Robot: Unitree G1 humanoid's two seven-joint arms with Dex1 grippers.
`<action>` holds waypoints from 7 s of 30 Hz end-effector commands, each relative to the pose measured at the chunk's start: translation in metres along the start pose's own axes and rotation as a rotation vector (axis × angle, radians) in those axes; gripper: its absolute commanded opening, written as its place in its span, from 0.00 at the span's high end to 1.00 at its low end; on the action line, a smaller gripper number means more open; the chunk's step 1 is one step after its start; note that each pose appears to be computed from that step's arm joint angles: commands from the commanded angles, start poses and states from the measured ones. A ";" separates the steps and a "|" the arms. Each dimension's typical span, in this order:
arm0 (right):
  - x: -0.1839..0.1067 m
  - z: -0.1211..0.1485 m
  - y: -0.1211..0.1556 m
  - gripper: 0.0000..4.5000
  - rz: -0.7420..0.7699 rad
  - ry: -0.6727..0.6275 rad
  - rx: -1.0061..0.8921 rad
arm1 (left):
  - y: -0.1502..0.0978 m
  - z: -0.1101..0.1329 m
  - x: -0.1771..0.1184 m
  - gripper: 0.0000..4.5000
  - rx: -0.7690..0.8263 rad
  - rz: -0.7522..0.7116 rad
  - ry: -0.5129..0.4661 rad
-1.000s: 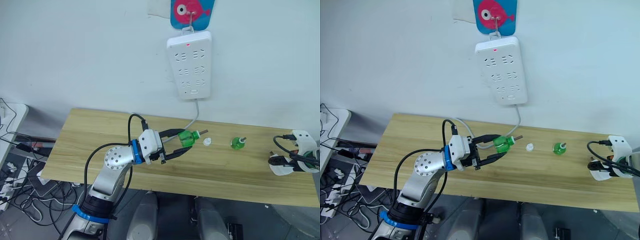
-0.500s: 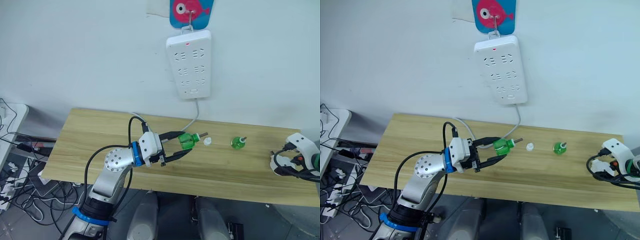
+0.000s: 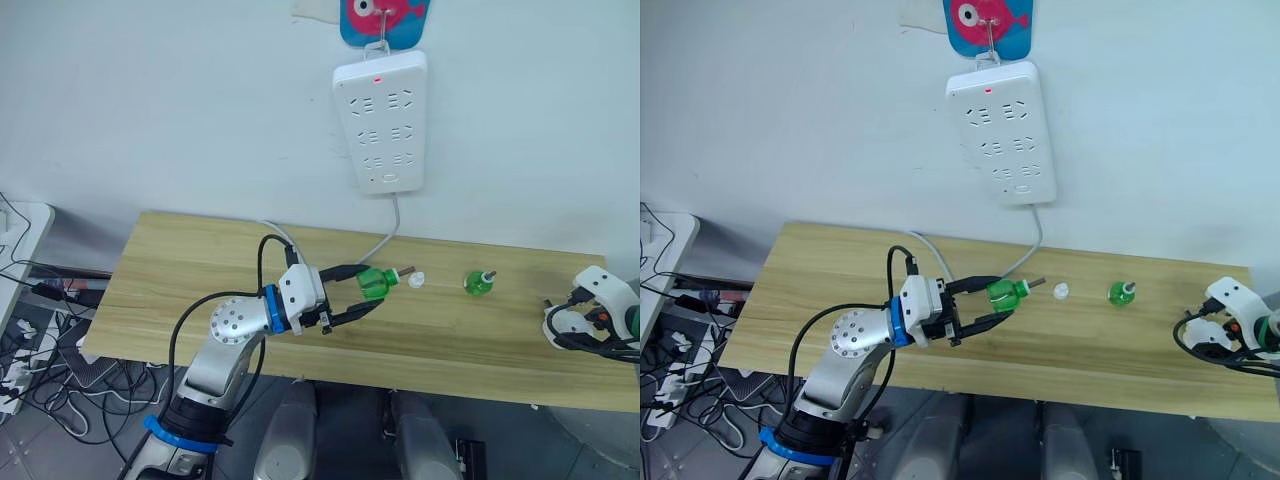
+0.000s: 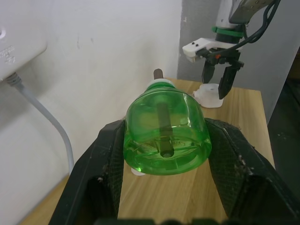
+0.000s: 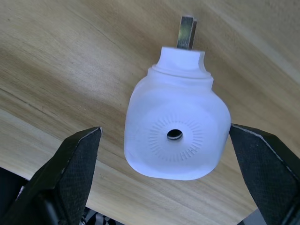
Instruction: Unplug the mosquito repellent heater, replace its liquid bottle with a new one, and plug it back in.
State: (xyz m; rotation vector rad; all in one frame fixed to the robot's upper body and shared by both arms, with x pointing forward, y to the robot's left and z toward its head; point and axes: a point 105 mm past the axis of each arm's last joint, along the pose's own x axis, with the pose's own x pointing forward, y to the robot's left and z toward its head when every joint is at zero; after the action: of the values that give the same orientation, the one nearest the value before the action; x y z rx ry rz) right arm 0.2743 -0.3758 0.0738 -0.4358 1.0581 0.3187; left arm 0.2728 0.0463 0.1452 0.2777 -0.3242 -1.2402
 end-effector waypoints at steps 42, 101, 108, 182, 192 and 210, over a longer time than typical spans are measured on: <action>-0.113 0.036 0.069 0.35 0.491 -0.255 0.326 | -0.003 0.007 -0.014 0.50 0.066 -0.112 -0.017; -0.134 0.116 0.191 0.35 1.193 -0.686 0.424 | -0.002 0.031 -0.003 0.50 0.218 -0.374 -0.142; -0.132 0.117 0.195 0.35 1.165 -0.673 0.411 | -0.002 0.030 0.003 0.50 0.223 -0.370 -0.152; -0.151 0.086 0.200 0.00 1.141 -0.426 0.281 | -0.020 0.032 0.039 0.50 0.187 -0.311 -0.296; -0.169 0.071 0.190 0.00 1.083 -0.362 0.276 | -0.019 0.030 0.038 0.50 0.183 -0.306 -0.293; -0.094 0.111 0.122 1.00 0.685 -0.666 0.564 | -0.022 0.036 0.027 0.50 0.151 -0.334 -0.291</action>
State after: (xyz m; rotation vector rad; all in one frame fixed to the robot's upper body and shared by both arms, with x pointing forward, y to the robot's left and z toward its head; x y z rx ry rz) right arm 0.2593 -0.2235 0.1809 0.5586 0.5645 0.6839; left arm 0.2549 0.0134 0.1621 0.3032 -0.5832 -1.5880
